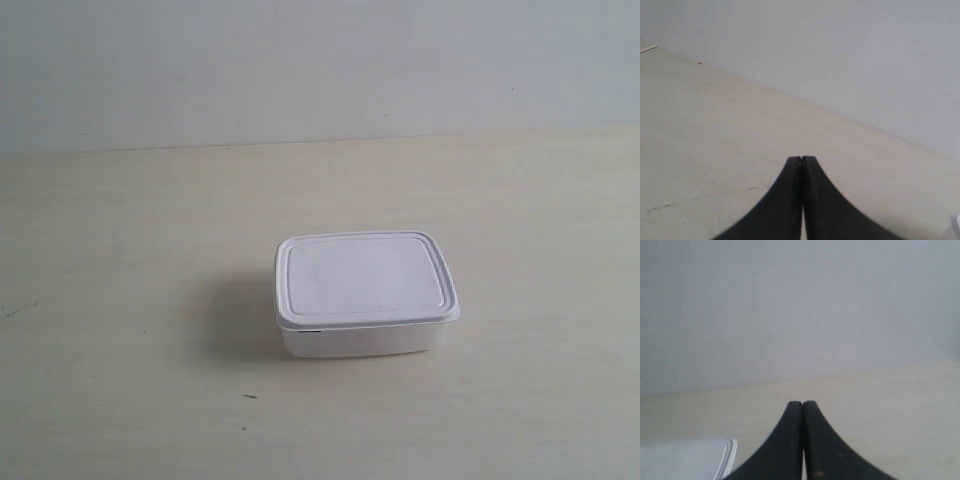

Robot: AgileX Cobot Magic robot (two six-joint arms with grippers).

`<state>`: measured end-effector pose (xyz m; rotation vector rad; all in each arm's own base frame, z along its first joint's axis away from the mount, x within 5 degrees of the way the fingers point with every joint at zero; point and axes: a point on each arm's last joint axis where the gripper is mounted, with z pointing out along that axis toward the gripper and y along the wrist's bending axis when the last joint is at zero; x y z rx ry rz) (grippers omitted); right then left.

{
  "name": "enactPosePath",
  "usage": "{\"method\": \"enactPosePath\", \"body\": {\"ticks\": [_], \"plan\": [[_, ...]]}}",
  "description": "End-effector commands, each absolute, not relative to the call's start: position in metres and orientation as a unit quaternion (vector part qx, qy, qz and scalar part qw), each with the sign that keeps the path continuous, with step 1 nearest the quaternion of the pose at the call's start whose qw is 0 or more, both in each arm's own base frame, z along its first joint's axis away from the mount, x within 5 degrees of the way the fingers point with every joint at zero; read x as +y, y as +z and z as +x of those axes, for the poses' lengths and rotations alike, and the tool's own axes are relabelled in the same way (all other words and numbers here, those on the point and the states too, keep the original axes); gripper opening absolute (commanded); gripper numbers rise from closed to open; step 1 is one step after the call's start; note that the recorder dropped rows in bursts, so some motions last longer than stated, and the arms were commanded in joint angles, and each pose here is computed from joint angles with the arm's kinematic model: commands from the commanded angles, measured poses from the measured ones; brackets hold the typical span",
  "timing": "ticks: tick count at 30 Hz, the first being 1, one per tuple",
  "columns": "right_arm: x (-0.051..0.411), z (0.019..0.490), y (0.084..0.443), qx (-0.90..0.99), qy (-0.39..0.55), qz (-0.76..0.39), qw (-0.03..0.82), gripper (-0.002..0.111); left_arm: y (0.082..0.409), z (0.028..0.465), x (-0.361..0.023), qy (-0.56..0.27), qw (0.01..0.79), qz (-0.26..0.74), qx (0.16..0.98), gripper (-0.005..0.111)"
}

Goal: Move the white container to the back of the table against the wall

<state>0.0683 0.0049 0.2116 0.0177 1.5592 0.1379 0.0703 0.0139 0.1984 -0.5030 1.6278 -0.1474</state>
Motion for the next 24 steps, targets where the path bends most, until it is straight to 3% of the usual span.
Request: {"method": "enactPosePath", "body": {"ticks": [1, 6, 13, 19, 24], "plan": [[0.002, 0.068, 0.221, 0.659, 0.056, 0.017, 0.749, 0.000, 0.206, 0.070, 0.019, -0.082, 0.684, -0.264, 0.675, 0.000], [0.001, 0.067, 0.227, 0.633, 0.053, 0.023, 0.772, 0.000, 0.206, 0.069, 0.019, -0.159, 0.672, -0.341, 0.638, 0.000], [0.002, 0.068, 0.220, 0.660, 0.107, 0.062, 0.741, 0.000, 0.206, 0.071, 0.014, -0.182, 0.644, -0.341, 0.660, 0.000], [0.008, 0.082, 0.258, 0.720, 0.110, 0.043, 0.684, 0.000, 0.250, 0.087, 0.008, -0.146, 0.601, -0.258, 0.743, 0.000], [0.016, 0.140, 0.314, 0.771, 0.103, 0.031, 0.627, 0.000, 0.304, 0.154, 0.016, -0.118, 0.462, -0.205, 0.855, 0.000]]}}
